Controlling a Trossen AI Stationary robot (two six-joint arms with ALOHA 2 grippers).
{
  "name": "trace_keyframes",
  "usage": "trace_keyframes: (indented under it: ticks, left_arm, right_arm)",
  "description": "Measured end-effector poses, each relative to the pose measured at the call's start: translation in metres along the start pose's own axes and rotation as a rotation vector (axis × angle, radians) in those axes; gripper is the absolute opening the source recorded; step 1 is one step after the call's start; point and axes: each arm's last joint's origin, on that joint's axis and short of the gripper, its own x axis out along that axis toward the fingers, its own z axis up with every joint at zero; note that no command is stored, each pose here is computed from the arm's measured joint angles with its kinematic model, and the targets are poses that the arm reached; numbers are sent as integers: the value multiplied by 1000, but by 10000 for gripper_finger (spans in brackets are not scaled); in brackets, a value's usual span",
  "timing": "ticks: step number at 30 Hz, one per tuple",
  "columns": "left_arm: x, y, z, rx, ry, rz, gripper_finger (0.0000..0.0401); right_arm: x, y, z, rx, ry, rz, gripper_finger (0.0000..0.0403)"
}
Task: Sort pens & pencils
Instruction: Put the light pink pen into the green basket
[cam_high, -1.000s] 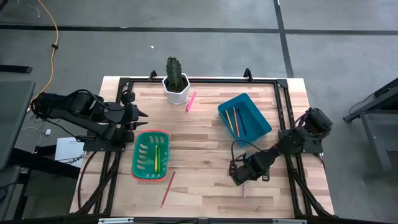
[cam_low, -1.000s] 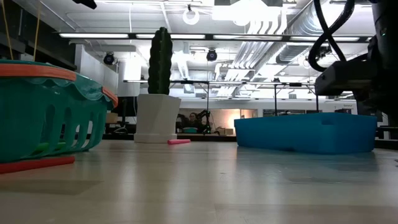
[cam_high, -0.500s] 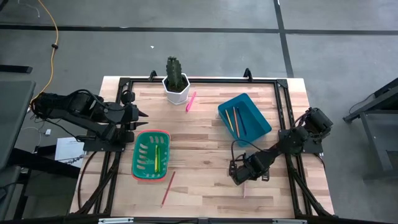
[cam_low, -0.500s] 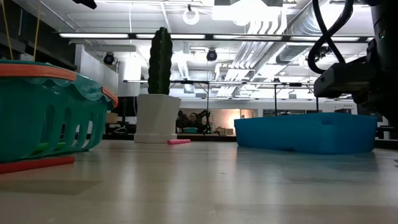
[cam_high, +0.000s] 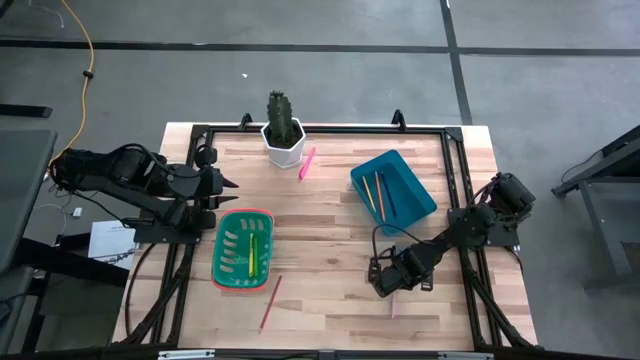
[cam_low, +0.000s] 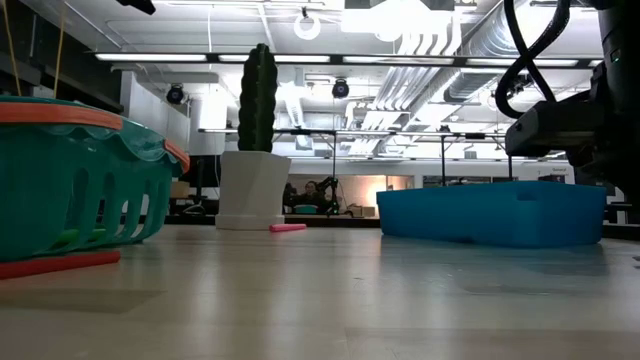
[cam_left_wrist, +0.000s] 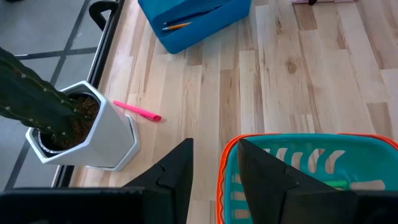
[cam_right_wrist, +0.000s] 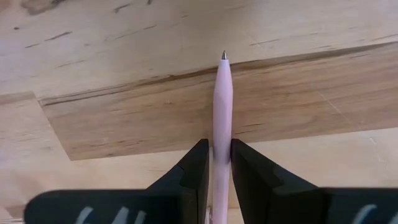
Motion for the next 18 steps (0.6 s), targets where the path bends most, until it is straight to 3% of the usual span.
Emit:
trace_keyframes:
  ticks: [11,18]
  left_arm:
    - [0,0,0,0,0,0,113]
    - [0,0,0,0,0,0,113]
  right_arm:
    - [0,0,0,-5,-2,-1,8]
    - [0,0,0,-7,-3,4,12]
